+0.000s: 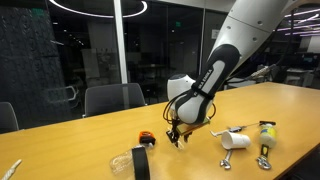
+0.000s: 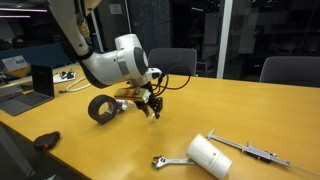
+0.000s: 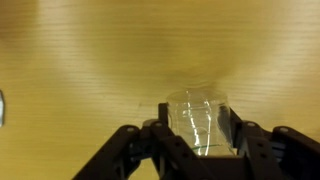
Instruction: Put the clear cup upright
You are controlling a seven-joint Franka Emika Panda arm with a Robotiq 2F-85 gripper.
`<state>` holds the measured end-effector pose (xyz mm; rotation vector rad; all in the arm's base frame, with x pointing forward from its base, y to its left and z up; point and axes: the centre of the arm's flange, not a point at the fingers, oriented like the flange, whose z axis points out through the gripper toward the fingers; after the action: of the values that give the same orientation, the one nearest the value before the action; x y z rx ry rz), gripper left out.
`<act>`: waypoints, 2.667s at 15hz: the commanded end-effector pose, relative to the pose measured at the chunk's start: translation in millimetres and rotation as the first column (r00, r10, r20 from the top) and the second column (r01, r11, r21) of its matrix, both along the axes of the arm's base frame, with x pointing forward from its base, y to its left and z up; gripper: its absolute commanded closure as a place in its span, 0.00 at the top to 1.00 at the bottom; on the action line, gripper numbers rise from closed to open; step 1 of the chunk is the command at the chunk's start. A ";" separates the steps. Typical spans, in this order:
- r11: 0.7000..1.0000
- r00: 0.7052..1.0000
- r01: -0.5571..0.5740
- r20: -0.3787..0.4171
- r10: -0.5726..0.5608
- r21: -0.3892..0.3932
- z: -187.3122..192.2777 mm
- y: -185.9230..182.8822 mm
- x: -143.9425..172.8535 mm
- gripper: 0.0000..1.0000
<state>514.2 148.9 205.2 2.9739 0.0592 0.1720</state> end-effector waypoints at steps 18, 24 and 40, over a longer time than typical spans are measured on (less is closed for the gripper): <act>0.663 0.601 0.704 0.709 -0.368 -0.253 16.0 -100.1 -2.1 0.28; 0.423 0.484 0.838 0.826 -0.288 -0.343 1.9 -120.7 -3.3 0.28; 0.146 0.269 0.962 0.705 -0.657 -0.232 -78.0 -59.1 9.4 0.28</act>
<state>514.1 86.1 150.5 1.7281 -1.3109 0.5523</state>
